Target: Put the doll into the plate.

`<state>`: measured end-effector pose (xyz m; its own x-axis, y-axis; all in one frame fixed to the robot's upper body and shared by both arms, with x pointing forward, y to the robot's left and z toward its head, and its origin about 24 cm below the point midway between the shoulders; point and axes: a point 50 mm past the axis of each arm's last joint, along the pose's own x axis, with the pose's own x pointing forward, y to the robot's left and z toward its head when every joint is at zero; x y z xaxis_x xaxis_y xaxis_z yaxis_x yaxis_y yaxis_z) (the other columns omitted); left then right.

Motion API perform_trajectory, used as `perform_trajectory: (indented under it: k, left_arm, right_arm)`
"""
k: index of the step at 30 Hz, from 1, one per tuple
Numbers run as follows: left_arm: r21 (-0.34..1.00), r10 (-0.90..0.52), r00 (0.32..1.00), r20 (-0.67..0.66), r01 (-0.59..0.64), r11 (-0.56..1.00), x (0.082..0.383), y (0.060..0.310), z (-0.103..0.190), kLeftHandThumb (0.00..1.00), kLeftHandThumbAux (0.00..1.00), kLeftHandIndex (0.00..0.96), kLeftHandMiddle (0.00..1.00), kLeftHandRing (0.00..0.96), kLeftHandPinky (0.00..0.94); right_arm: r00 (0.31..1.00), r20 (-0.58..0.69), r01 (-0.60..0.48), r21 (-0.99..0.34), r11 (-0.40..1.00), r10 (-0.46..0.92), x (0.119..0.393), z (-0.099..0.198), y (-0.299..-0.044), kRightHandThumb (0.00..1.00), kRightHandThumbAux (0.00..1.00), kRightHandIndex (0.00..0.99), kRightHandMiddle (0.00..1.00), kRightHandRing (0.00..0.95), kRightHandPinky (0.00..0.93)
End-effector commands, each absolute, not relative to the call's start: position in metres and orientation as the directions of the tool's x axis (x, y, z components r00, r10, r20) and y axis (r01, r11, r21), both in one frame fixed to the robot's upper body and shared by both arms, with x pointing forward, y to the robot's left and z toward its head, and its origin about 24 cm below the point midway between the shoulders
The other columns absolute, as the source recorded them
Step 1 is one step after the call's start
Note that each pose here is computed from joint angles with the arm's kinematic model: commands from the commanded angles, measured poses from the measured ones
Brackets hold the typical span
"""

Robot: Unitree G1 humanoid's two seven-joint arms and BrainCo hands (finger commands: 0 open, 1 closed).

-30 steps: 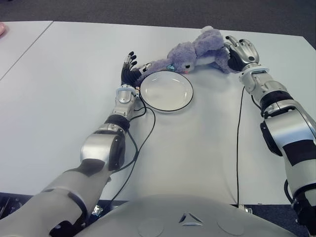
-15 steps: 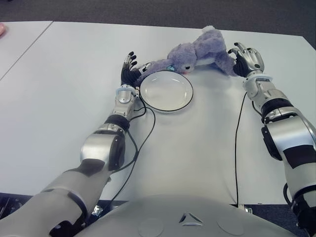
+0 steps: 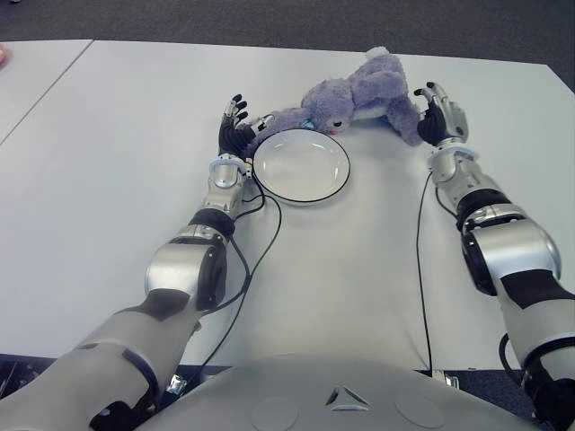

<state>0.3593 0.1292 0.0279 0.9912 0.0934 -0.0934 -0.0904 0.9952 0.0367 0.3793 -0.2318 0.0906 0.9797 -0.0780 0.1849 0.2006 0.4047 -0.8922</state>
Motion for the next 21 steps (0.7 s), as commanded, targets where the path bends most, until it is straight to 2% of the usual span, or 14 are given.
perform_trajectory:
  k: [1, 4, 7, 9, 12, 21]
  left_arm:
    - [0.082, 0.115, 0.85, -0.515, -0.085, 0.993, 0.285, 0.133, -0.072, 0.0, 0.69, 0.088, 0.118, 0.112, 0.105]
    - [0.083, 0.114, 0.85, -0.514, -0.083, 0.993, 0.285, 0.132, -0.072, 0.0, 0.693, 0.082, 0.116, 0.11, 0.104]
    - [0.087, 0.116, 0.85, -0.514, -0.083, 0.993, 0.285, 0.132, -0.072, 0.0, 0.696, 0.082, 0.118, 0.112, 0.112]
    - [0.089, 0.117, 0.85, -0.513, -0.083, 0.993, 0.285, 0.132, -0.072, 0.0, 0.696, 0.083, 0.12, 0.114, 0.116]
    - [0.09, 0.117, 0.851, -0.512, -0.082, 0.993, 0.285, 0.131, -0.072, 0.0, 0.697, 0.083, 0.124, 0.117, 0.116]
    - [0.092, 0.118, 0.849, -0.515, -0.082, 0.992, 0.285, 0.13, -0.072, 0.0, 0.688, 0.087, 0.128, 0.121, 0.123]
  right_arm:
    - [0.993, 0.115, 0.087, -0.855, 0.511, 0.022, 0.37, 0.056, -0.188, 0.896, 0.681, 0.14, 0.0, 0.103, 0.375]
    - [0.992, 0.112, 0.065, -0.857, 0.511, 0.061, 0.369, 0.055, -0.181, 0.847, 0.653, 0.126, 0.0, 0.089, 0.358]
    - [0.983, 0.141, 0.062, -0.858, 0.51, 0.116, 0.369, 0.057, -0.174, 0.847, 0.634, 0.11, 0.0, 0.082, 0.349]
    - [0.97, 0.186, 0.082, -0.853, 0.515, 0.155, 0.368, 0.06, -0.167, 0.863, 0.624, 0.102, 0.0, 0.081, 0.347]
    - [0.954, 0.224, 0.093, -0.851, 0.517, 0.198, 0.364, 0.059, -0.163, 0.955, 0.696, 0.076, 0.0, 0.111, 0.391]
    - [0.964, 0.146, 0.027, -0.884, 0.466, 0.222, 0.361, 0.052, -0.174, 0.998, 0.731, 0.008, 0.0, 0.112, 0.416]
